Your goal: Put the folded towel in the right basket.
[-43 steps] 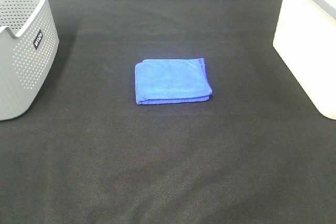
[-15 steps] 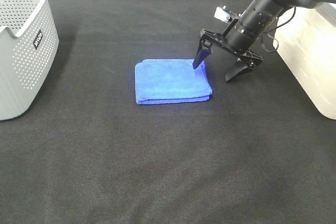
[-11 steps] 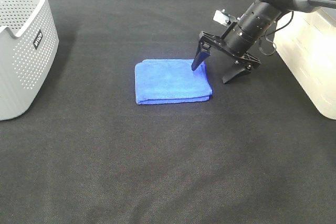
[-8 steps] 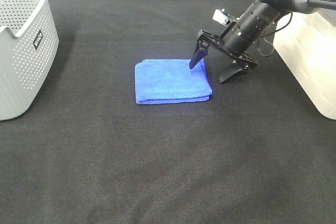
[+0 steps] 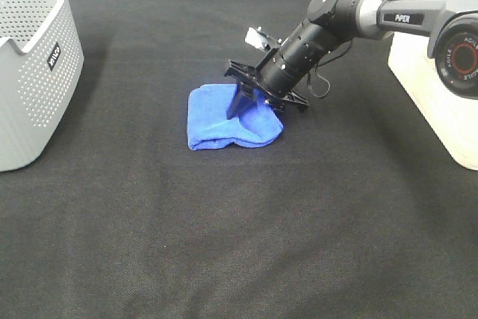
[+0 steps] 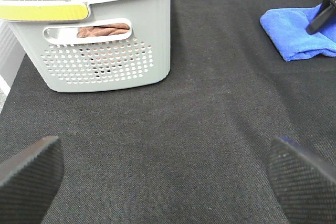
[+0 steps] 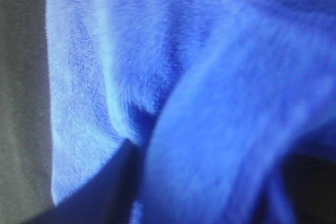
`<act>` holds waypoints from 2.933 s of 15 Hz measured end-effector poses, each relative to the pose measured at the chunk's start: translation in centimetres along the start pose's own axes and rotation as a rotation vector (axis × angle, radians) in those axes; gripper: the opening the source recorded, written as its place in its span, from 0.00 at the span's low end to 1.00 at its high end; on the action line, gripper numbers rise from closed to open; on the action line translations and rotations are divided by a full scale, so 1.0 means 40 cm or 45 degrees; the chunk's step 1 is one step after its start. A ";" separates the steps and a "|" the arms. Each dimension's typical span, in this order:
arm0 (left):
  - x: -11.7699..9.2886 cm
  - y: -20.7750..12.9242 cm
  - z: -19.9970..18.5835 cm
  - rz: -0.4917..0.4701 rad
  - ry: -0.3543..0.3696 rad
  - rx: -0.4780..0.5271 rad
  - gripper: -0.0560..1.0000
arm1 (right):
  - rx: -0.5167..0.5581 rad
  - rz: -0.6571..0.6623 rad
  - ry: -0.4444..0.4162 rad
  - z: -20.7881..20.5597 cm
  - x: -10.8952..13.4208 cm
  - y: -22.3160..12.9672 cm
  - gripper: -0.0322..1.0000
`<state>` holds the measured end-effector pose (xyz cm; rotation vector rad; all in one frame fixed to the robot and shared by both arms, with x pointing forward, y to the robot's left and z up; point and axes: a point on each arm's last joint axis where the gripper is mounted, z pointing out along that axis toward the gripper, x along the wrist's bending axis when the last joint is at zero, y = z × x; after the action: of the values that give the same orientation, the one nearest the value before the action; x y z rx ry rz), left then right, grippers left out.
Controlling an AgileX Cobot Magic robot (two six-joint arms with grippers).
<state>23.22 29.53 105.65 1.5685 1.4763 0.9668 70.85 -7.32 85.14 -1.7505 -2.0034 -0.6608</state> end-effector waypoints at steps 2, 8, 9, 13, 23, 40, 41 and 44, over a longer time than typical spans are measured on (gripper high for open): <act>0.000 0.000 0.000 0.000 0.000 0.000 0.98 | -0.002 0.003 -0.001 0.004 -0.003 -0.001 0.22; 0.000 0.000 0.000 0.000 0.000 0.000 0.98 | 0.051 -0.157 0.000 -0.041 0.047 0.034 0.22; 0.000 0.000 0.000 0.000 0.000 0.000 0.98 | -0.032 -0.230 0.015 -0.094 0.091 0.065 0.22; 0.000 0.000 0.000 0.000 0.000 0.000 0.98 | -0.350 -0.269 0.027 -0.355 0.168 0.117 0.22; 0.000 0.000 0.000 0.000 0.000 0.000 0.98 | -0.900 -0.006 -0.563 -1.072 -0.063 -0.067 0.22; 0.000 0.000 0.000 0.000 0.000 0.000 0.98 | -0.717 0.043 -0.717 -1.007 -0.114 -0.088 0.97; 0.000 0.000 0.000 0.000 0.000 0.000 0.98 | -0.728 -0.006 -0.719 -0.999 -0.056 -0.092 0.97; 0.000 0.000 0.000 0.000 0.000 0.000 0.98 | -0.769 -0.093 -0.709 -0.982 0.076 -0.112 0.97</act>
<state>23.22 29.53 105.65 1.5685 1.4763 0.9668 65.56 -28.43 118.31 -2.4312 -2.4056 -0.9587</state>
